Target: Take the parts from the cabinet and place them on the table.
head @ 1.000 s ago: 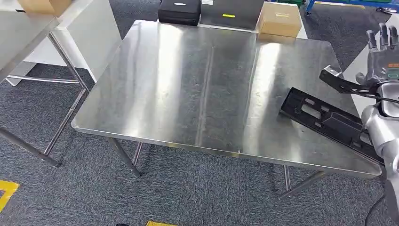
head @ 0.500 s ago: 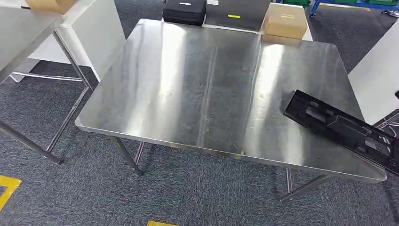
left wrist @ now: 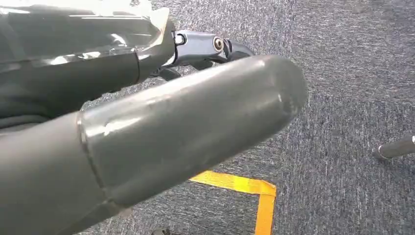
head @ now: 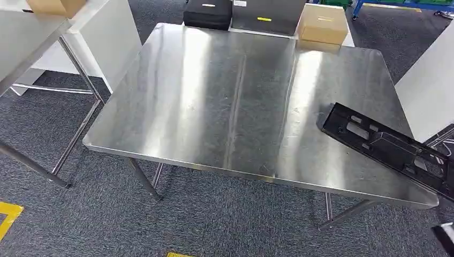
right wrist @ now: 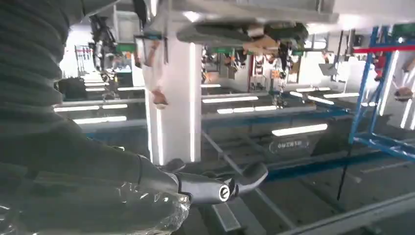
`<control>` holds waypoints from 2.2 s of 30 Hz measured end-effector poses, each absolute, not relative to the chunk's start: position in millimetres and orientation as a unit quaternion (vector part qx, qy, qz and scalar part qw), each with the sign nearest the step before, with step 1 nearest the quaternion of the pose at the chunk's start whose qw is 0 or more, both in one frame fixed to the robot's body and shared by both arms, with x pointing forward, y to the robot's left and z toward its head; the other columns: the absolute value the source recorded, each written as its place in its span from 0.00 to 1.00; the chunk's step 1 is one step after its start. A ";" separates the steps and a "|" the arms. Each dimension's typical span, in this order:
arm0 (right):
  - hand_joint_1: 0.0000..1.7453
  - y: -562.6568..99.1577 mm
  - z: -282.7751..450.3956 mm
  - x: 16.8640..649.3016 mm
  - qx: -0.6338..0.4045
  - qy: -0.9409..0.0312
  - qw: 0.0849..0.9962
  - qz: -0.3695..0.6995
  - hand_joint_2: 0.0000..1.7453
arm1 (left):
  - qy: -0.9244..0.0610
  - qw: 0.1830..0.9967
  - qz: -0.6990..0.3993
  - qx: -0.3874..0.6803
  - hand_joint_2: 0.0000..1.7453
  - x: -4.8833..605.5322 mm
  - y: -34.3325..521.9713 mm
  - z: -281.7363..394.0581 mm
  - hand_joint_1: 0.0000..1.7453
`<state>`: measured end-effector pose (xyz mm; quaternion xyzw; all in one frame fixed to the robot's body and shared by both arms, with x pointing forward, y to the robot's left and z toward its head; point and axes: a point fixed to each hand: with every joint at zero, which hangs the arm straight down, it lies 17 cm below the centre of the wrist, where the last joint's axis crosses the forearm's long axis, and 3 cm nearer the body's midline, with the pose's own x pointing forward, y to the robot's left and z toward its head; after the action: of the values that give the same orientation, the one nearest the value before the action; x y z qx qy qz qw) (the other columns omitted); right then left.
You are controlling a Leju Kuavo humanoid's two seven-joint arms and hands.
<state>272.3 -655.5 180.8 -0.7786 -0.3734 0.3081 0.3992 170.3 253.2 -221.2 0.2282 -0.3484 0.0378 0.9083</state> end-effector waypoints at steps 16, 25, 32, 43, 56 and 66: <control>0.00 -571.1 -30.5 174.4 -0.656 -0.344 0.643 0.194 1.00 | -0.351 0.911 0.024 0.214 0.00 172.9 253.1 -223.4 0.00; 0.00 -489.7 -204.1 118.1 -0.419 -0.242 0.874 0.049 1.00 | -0.338 0.921 -0.008 0.195 0.00 170.9 253.0 -230.5 0.00; 0.00 -413.4 -254.3 85.6 -0.303 -0.147 0.942 -0.006 1.00 | -0.319 0.936 -0.043 0.139 0.00 165.5 237.8 -240.7 0.00; 0.00 -341.2 -272.7 80.2 -0.216 -0.108 0.969 0.057 1.00 | -0.293 0.941 -0.103 0.133 0.00 152.6 236.4 -248.7 0.00; 0.00 -329.3 -274.3 77.0 -0.209 -0.093 0.970 0.076 1.00 | -0.280 0.943 -0.115 0.135 0.00 148.2 237.6 -251.4 0.00; 0.00 -323.3 -275.8 72.9 -0.200 -0.083 0.973 0.075 1.00 | -0.268 0.946 -0.115 0.139 0.00 142.8 239.6 -253.7 0.00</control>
<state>72.9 -323.3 -275.8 -0.2004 -0.0830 0.0751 0.9733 142.8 239.6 -253.7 0.1385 -0.2680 -0.1154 0.9464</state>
